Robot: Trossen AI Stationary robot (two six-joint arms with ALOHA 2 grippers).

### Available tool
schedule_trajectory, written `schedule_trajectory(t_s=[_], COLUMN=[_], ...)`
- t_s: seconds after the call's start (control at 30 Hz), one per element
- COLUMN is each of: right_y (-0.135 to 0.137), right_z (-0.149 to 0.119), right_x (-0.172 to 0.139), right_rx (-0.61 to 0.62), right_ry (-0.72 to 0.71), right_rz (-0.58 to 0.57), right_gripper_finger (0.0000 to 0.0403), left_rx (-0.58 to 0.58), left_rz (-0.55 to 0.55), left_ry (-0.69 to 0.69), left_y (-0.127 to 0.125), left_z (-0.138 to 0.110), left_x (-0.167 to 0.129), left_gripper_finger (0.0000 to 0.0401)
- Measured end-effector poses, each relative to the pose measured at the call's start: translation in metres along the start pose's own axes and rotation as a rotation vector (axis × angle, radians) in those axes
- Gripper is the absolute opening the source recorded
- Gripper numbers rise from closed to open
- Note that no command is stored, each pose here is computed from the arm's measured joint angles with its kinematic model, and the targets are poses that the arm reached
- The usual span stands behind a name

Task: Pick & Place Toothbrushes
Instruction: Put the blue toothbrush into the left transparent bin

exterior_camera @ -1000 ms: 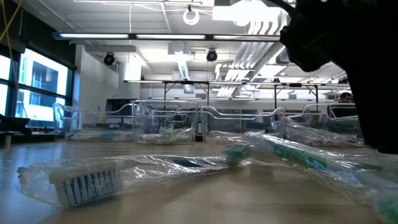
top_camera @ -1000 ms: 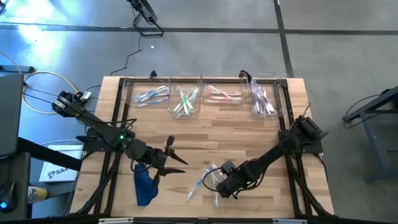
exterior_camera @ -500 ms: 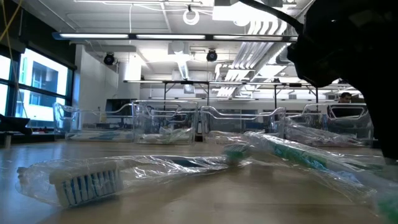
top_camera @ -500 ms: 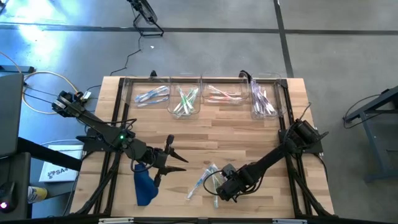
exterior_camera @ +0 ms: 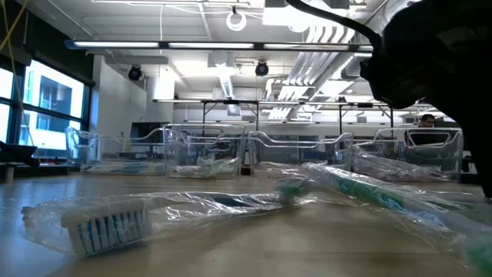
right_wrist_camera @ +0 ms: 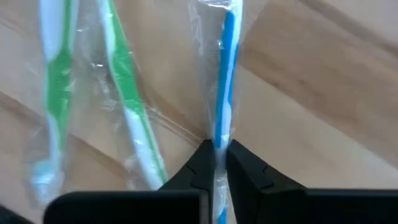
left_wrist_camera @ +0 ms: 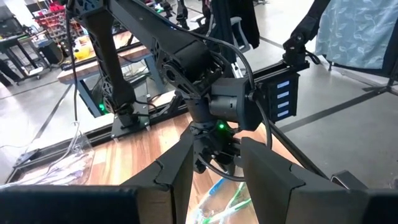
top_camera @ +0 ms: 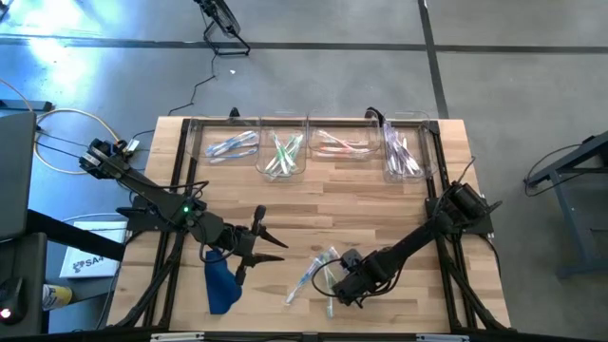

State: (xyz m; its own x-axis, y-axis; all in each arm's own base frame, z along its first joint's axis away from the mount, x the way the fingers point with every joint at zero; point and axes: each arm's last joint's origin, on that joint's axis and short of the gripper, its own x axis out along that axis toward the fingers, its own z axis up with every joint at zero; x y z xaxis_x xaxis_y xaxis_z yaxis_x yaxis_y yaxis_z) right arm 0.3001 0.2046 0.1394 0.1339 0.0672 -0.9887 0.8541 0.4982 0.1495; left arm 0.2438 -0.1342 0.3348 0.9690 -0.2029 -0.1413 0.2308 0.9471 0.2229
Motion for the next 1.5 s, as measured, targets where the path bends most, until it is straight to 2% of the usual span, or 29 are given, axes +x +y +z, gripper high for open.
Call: schedule_trajectory(t_s=[0.4,0.67,0.87,1.1,1.5], right_y=[-0.008,-0.008,-0.008,-0.015,-0.037], right_z=[0.002,0.002,0.006,0.024,0.054], right_x=[-0.006,-0.006,-0.016,-0.052,-0.136], right_rx=[-0.078,-0.127,-0.171,-0.207,-0.292], right_ry=[-0.006,0.021,0.011,-0.124,-0.441], right_rz=[-0.057,-0.052,-0.030,0.006,0.173], right_gripper_finger=[0.0014,0.0014,0.0014,0.0014,0.0014], left_rx=[-0.008,-0.049,-0.061,-0.077,-0.153], left_rz=[0.005,0.026,0.056,0.141,0.223], left_ry=[-0.022,-0.139,-0.166,-0.183,-0.157], left_y=[0.000,0.003,0.009,0.030,0.056], left_z=[0.002,0.014,0.019,0.023,0.020], left_x=[0.000,-0.001,-0.007,-0.015,-0.018], left_gripper_finger=[0.0129,0.0129,0.0129,0.0129,0.0129])
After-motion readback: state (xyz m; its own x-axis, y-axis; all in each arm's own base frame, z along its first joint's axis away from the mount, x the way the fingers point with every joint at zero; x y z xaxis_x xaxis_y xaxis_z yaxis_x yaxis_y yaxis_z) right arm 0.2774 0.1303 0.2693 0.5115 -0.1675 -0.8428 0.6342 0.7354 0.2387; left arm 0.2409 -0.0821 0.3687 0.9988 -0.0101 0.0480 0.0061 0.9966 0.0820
